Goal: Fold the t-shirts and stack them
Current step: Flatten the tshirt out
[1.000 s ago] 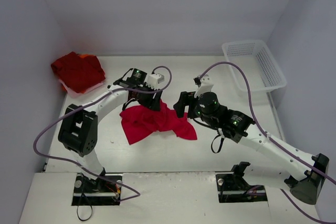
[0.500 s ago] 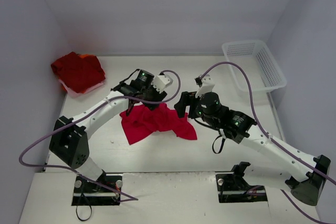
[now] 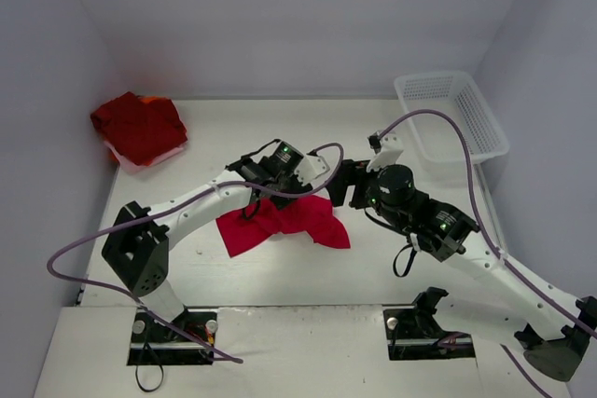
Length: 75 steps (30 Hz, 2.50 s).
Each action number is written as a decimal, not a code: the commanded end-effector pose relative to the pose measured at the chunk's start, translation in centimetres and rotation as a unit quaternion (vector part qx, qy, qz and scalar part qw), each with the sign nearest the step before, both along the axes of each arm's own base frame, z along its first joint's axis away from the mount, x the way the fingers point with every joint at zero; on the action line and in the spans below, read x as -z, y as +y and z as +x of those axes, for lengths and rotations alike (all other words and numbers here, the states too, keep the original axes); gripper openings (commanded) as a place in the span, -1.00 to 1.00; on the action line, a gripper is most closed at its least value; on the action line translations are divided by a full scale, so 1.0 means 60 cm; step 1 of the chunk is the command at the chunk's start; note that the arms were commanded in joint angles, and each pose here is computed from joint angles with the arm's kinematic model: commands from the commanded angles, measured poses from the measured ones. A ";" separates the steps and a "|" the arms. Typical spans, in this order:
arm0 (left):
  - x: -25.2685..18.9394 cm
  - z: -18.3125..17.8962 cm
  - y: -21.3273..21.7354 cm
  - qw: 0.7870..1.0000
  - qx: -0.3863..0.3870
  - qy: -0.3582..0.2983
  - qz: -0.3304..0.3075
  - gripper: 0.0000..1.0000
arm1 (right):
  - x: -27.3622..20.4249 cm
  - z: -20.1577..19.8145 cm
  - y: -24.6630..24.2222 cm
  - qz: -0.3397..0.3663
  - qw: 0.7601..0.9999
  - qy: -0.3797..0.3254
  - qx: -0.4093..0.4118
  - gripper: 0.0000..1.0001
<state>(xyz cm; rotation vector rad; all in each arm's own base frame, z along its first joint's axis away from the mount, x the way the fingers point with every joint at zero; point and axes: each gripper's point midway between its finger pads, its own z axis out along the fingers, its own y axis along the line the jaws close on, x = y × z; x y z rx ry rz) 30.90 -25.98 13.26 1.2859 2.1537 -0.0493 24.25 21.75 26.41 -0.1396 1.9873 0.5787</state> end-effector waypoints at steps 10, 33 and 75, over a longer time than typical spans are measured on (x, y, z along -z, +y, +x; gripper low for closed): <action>-0.012 -0.012 -0.023 0.998 0.037 -0.047 0.023 -0.09 | -0.033 0.018 -0.012 0.022 0.999 -0.032 0.011 0.46; 0.003 0.010 -0.107 0.996 0.065 -0.060 -0.008 -0.17 | -0.015 0.023 -0.055 0.008 0.999 -0.022 0.029 0.46; 0.000 -0.047 -0.111 0.998 0.034 -0.048 -0.004 -0.18 | -0.004 0.030 -0.049 0.012 1.000 -0.011 0.015 0.47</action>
